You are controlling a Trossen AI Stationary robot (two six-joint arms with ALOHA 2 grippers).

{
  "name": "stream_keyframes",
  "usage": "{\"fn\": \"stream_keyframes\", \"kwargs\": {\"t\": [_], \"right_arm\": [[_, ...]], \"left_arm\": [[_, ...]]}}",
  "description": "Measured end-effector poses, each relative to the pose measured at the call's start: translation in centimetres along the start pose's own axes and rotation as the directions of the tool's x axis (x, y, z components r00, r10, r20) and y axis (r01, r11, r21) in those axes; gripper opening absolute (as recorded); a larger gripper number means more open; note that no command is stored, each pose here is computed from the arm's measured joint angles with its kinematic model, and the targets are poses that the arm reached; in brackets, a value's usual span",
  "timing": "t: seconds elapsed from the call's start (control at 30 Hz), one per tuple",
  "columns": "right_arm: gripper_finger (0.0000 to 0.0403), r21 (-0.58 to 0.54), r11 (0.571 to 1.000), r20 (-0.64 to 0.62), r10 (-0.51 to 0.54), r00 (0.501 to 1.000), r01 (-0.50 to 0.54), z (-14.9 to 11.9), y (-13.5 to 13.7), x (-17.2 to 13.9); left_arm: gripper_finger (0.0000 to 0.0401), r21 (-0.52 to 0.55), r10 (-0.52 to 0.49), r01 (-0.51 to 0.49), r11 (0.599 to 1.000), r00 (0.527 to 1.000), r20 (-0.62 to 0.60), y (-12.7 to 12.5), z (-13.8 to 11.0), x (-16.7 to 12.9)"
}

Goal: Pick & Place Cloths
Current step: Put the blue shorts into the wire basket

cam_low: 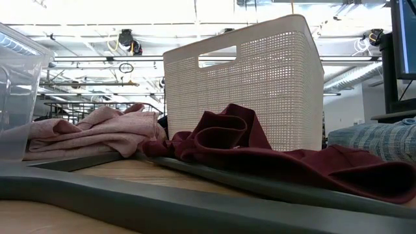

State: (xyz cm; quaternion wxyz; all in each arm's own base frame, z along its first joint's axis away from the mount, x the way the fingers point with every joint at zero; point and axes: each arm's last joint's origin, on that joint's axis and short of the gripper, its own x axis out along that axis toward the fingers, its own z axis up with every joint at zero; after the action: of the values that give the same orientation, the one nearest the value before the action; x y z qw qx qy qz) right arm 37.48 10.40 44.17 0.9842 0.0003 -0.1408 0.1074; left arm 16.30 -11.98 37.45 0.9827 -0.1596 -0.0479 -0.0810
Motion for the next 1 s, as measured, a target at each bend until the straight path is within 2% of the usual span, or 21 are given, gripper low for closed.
{"fn": "stream_keyframes", "kwargs": {"t": [0.27,0.37,0.53,0.63,1.0], "right_arm": [[0.0,-0.026,1.0,-0.007,-0.016,1.0,0.016,-0.3,-0.4,0.2],[0.0,-0.035,0.999,-0.019,-0.022,1.0,0.022,-0.5,-0.6,0.2],[0.0,-0.087,0.993,-0.061,-0.089,0.994,0.083,-0.9,-0.9,0.2],[0.0,-0.112,0.99,-0.061,-0.096,0.994,0.088,-0.9,-1.0,0.2],[0.0,-0.119,0.989,-0.085,-0.094,0.992,0.084,-1.2,-0.9,0.2]], "left_arm": [[0.0384,0.041,-0.064,0.06,0.997,0.994,0.091,-0.5,-0.1,1.8],[0.0386,0.037,-0.079,0.076,0.996,0.991,0.106,-0.5,-0.5,2.8],[0.0378,0.038,-0.2,0.197,0.98,0.974,0.103,-0.6,-0.9,3.8],[0.0375,0.035,-0.236,0.234,0.972,0.962,0.133,-0.6,-0.7,4.0],[0.0374,-0.016,-0.206,0.212,0.977,0.965,0.164,0.7,-0.2,4.5]]}}
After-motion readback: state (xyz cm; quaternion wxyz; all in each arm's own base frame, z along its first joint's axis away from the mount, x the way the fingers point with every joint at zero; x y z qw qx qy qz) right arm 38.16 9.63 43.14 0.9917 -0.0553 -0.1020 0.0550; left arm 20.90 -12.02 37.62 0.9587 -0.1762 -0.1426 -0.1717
